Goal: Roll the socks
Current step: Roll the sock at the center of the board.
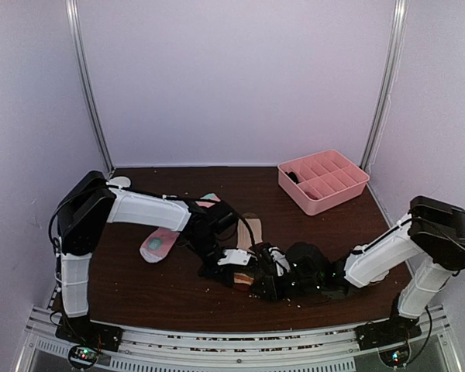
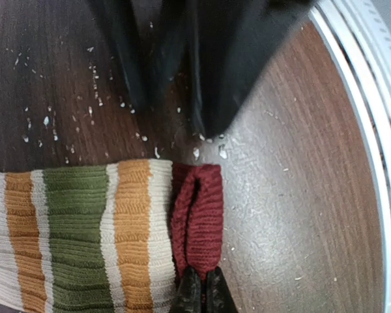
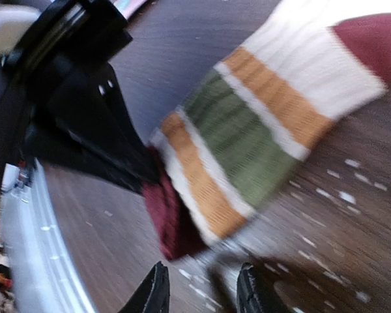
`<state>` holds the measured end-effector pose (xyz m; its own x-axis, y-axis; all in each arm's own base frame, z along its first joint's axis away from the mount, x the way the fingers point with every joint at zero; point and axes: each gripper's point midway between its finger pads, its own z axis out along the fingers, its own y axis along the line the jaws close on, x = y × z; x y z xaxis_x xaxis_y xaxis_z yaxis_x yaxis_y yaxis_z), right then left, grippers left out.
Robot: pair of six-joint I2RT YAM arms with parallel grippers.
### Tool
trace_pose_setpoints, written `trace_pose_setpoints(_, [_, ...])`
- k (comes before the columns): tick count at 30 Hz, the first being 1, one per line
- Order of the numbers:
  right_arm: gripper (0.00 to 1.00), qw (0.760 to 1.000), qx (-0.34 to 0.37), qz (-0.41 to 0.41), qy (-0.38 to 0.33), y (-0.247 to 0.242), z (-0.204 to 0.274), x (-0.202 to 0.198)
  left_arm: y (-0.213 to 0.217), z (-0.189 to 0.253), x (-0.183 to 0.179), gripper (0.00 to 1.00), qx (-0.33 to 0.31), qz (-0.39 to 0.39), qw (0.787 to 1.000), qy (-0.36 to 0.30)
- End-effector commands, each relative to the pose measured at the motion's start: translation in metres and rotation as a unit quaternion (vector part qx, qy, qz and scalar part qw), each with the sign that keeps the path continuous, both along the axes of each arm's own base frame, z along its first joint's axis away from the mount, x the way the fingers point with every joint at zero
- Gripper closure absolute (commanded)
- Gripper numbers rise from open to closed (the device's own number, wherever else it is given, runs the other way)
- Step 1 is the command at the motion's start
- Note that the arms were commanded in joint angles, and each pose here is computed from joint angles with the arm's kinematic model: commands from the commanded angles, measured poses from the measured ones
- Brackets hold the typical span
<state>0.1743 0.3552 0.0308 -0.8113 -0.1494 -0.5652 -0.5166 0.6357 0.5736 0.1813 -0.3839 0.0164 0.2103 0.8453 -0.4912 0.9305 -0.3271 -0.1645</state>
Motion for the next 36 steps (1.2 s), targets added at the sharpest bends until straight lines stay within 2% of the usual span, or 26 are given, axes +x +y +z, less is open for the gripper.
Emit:
trace_pose_setpoints(1, [0.63,0.983,-0.123,-0.025,-0.133,-0.050,-0.009,0.008,0.033,-0.018,-0.032,1.00,0.083,0.011,0.990,0.110])
trace_pose_setpoints(4, [0.61,0.965,-0.148,0.000,-0.216,-0.058,-0.001,-0.008,0.030,-0.012,-0.036,1.00,0.083,0.016,0.987,0.137])
trace_pose_setpoints(8, [0.61,0.921,-0.155,0.088,-0.345,-0.044,0.016,-0.041,0.025,-0.006,-0.041,1.00,0.088,0.023,0.978,0.186])
trace_pose_setpoints(13, [0.64,0.884,-0.168,0.152,-0.408,-0.013,0.029,-0.056,0.021,-0.004,-0.040,1.00,0.096,0.035,0.969,0.225])
trace_pose_setpoints(21, [0.68,0.825,-0.189,0.242,-0.474,0.046,0.029,-0.067,0.021,-0.014,-0.036,1.00,0.111,0.042,0.963,0.242])
trace_pose_setpoints(25, [0.69,0.813,-0.197,0.262,-0.482,0.061,0.021,-0.062,0.024,-0.018,-0.033,1.00,0.116,0.046,0.961,0.246])
trace_pose_setpoints(36, [0.72,0.816,-0.213,0.270,-0.465,0.064,-0.001,-0.041,0.027,-0.019,-0.032,1.00,0.121,0.039,0.963,0.237])
